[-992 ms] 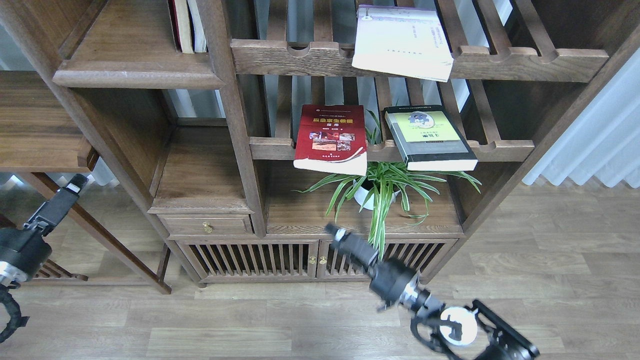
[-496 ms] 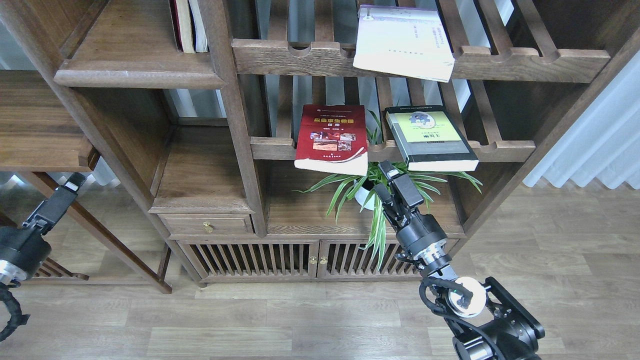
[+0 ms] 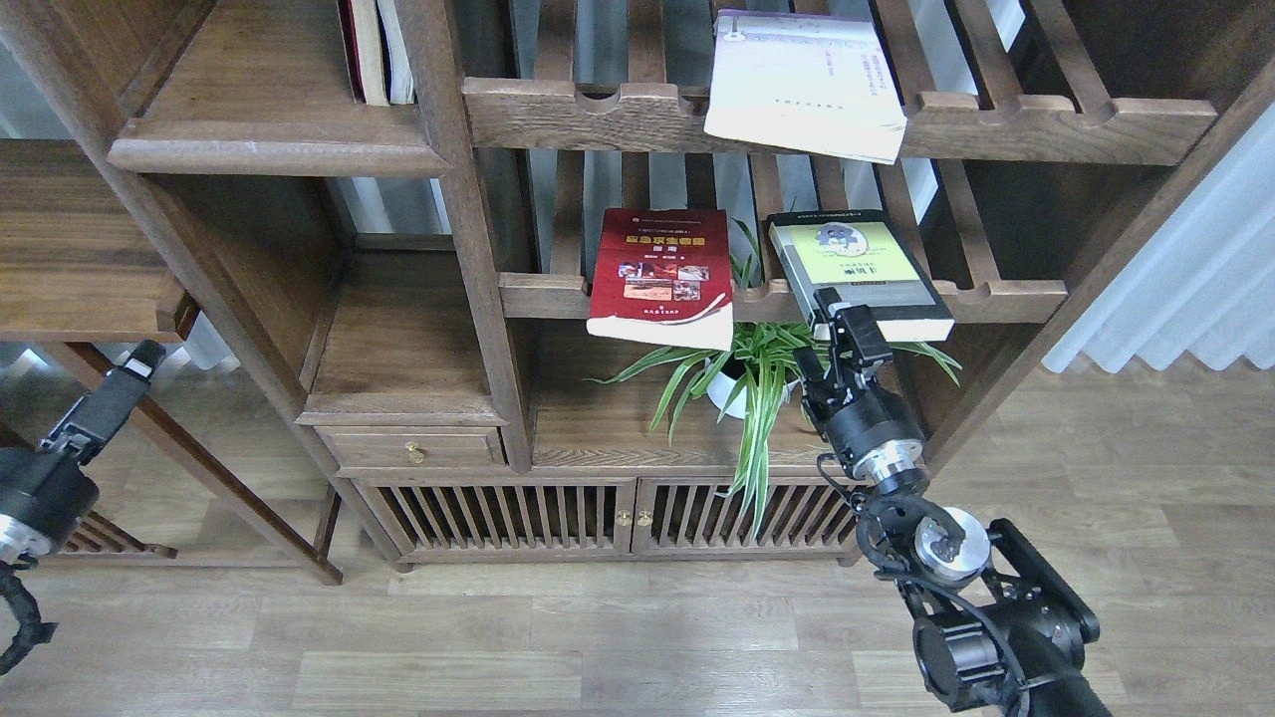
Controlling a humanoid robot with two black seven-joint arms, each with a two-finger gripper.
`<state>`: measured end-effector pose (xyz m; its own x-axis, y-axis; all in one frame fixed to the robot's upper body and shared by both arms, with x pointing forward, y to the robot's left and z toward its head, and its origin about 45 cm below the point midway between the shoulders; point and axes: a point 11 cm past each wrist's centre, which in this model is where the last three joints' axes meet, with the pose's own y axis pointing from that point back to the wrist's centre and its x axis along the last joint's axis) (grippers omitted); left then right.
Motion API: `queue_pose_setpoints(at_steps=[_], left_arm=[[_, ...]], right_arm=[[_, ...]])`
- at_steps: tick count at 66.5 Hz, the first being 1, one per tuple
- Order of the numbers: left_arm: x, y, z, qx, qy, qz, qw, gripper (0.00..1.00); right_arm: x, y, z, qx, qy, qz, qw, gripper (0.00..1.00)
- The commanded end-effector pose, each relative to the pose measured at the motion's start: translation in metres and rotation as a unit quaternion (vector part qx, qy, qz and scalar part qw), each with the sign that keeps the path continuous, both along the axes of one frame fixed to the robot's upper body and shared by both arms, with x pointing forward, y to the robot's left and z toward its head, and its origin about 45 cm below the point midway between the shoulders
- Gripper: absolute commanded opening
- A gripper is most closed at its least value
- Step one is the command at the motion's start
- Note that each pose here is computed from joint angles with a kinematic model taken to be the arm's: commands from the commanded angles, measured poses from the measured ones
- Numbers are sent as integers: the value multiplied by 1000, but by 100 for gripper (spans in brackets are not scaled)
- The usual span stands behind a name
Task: Organize books on shelf
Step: 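Grasp the green-covered book's lower edge with the right gripper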
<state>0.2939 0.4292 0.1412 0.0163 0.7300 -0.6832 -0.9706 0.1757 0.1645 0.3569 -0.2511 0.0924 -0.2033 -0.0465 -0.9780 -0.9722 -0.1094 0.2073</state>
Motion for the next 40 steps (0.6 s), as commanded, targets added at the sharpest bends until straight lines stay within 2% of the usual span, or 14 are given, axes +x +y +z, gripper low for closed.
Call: queue_pose_setpoints(at_steps=[1,10,25,40], left_arm=[[0,0,0,1,0,0,1000,100],[0,1,1,1,-1,0,1000,100],[0,1,1,1,-1,0,1000,100],[-2,4,-2,2,4,4,1000,100]], right_arm=[[4,-14,-3,-7,35,-39,999,91],[6,-23,0,-2,33,-54,998,86],[8,-18,8,1,0,-47,999,87],[8,-12,8,-12,-1,-32,999,91]])
